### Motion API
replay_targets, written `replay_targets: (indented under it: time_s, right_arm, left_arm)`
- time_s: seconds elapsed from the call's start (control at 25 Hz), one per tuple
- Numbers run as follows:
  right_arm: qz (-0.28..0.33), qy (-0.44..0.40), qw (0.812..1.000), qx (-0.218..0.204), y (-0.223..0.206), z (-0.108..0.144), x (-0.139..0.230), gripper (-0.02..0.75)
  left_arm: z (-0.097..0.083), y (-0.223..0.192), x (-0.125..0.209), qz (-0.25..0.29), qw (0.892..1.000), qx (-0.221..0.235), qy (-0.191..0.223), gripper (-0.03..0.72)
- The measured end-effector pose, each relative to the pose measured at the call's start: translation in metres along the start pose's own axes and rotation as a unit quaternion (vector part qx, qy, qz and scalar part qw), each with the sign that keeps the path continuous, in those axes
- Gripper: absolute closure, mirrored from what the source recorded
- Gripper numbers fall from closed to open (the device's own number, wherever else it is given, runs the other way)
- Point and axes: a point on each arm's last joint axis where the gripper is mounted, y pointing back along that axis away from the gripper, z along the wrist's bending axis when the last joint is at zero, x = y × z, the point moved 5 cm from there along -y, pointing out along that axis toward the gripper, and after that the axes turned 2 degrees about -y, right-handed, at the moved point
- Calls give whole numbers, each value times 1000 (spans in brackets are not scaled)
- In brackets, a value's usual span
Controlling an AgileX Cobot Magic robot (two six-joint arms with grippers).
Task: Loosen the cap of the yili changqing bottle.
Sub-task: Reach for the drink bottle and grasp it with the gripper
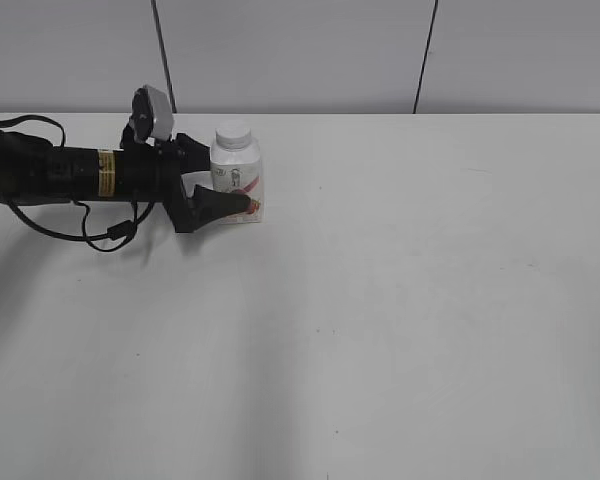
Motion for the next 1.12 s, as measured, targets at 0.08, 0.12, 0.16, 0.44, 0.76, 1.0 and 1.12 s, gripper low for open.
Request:
replay_targets:
  time_s: [0.08,0.12,0.16,0.44,0.76,1.0,1.12]
  right_arm:
    - [0,0,1000,0,0,0,0,258]
    - [0,0,1000,0,0,0,0,258]
    - [0,0,1000,0,0,0,0,258]
    - [0,0,1000,0,0,0,0,258]
    - [0,3,1000,5,0,-2,0,258]
    - [0,3,1000,5,0,-2,0,258]
    - [0,3,1000,5,0,-2,0,258]
  left_arm:
    - [0,-2,-3,-3,1000,-1,-1,122]
    - [0,-3,-4,-3,1000,0,-3,132]
    - [0,-4,-4,-4,1000,0,-4,144]
    - [1,-14,-2,-7,1000,4,-6,218]
    - [2,-15,0,-16,1000,3,1,258]
    - [-3,-16,-1,-22,999,19,19,260]
    - [-13,-16,-5,-21,999,32,32,260]
